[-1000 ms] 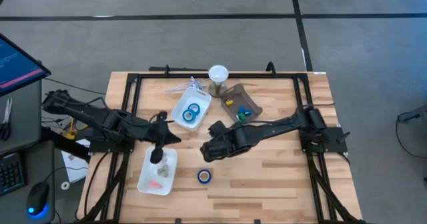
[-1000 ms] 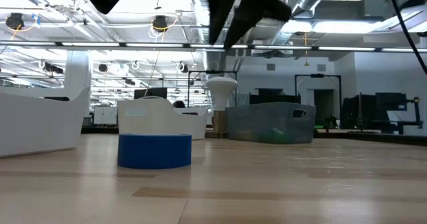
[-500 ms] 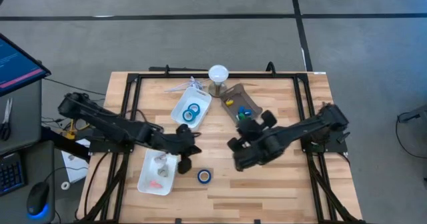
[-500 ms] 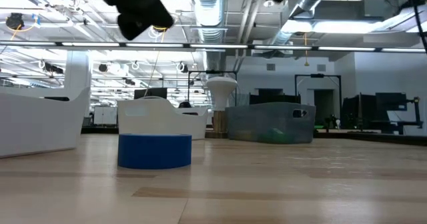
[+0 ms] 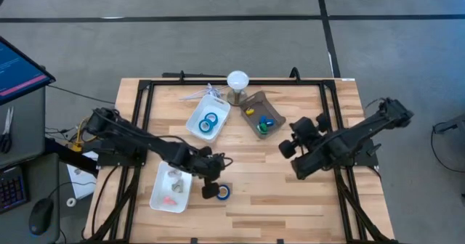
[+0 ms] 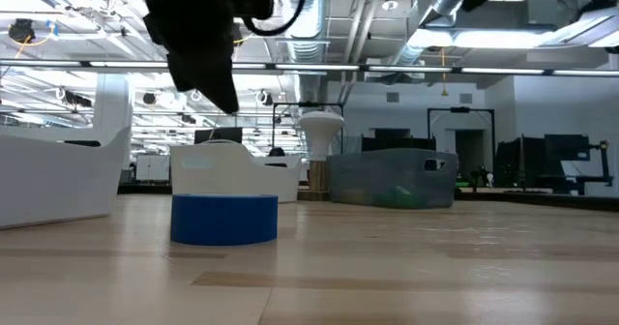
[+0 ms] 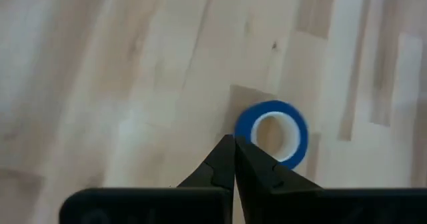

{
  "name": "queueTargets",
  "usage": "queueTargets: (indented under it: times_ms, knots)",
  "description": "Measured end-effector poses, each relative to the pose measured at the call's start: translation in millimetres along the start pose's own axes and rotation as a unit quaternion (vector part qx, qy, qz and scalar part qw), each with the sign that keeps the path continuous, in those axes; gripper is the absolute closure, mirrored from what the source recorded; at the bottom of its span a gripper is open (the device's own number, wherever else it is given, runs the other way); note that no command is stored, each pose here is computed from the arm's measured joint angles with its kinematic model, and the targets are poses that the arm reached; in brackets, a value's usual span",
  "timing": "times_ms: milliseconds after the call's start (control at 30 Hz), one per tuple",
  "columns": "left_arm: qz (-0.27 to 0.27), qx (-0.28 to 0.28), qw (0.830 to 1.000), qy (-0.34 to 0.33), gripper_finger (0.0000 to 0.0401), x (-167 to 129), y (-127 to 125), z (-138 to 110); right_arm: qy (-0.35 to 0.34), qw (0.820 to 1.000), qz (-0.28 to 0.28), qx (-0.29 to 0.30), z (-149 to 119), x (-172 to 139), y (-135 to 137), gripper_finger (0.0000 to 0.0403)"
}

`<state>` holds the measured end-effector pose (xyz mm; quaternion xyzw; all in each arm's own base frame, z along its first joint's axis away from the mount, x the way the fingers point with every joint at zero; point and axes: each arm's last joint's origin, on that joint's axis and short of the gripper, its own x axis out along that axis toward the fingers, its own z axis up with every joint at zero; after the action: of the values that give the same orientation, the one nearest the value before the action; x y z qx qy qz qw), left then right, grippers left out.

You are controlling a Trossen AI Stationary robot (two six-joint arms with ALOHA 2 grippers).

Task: Pick and place Stapler, Stapler remover, tape
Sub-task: Put the dark blue tape into the top white bin

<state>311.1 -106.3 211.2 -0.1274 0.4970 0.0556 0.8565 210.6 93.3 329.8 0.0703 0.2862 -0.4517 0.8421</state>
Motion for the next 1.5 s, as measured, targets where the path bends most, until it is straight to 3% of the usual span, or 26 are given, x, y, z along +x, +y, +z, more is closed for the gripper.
queueTargets:
  times_ms: [167,600,900,1133,1400,1500]
  knots:
    - [-0.022,-0.025,0.999,0.001,0.0385,20,-5,2,-0.002,1.000,-0.001,0.000,-6,2,-19,0.0403]
    - [-0.030,-0.040,0.998,0.048,0.0271,52,-9,-8,-0.009,1.000,0.005,0.012,-16,3,-61,0.0403]
    - [-0.028,-0.039,0.996,0.076,0.0249,72,-9,-16,-0.021,0.999,0.008,0.023,-17,4,-75,0.0403]
    - [-0.028,-0.038,0.995,0.085,0.0263,84,-9,-19,-0.024,0.999,-0.004,0.023,-15,7,-76,0.0403]
    - [-0.015,-0.033,0.998,0.060,0.0370,79,-8,-15,-0.028,0.999,-0.010,0.013,-14,8,-77,0.0403]
    - [-0.013,-0.037,0.998,0.055,0.0385,77,-7,-14,-0.028,0.999,-0.012,0.009,-14,8,-78,0.0403]
